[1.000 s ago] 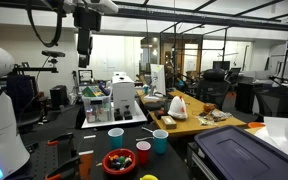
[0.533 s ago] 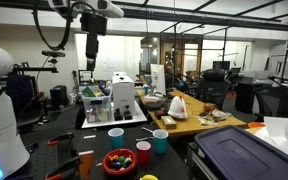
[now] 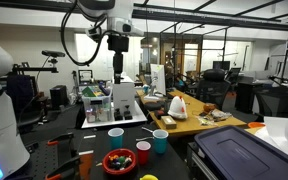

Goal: Pick up the orange object and put it in the cup

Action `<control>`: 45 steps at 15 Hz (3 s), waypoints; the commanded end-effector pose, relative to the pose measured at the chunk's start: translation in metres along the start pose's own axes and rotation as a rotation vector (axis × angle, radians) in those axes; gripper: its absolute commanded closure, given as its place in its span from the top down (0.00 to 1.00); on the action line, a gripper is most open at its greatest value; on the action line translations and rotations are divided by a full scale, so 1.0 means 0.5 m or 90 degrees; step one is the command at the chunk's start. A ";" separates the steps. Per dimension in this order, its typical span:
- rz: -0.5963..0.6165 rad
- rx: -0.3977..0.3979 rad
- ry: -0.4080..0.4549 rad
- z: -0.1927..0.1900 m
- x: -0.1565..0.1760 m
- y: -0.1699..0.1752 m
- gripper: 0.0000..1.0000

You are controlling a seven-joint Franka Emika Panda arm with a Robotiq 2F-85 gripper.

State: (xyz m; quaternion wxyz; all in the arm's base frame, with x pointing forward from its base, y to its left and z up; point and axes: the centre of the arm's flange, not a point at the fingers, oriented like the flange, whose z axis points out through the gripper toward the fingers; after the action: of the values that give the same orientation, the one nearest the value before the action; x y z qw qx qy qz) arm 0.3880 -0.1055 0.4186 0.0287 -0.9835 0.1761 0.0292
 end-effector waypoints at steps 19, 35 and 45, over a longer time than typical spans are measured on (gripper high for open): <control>0.341 -0.052 0.075 0.162 0.501 0.070 1.00; 0.606 -0.069 0.071 0.216 0.592 0.490 1.00; 0.605 -0.080 0.048 0.280 0.550 0.645 1.00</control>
State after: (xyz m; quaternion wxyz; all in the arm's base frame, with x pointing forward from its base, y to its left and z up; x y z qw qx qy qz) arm 0.5293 -0.4786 0.2466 -0.0642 -0.7908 0.6087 0.0048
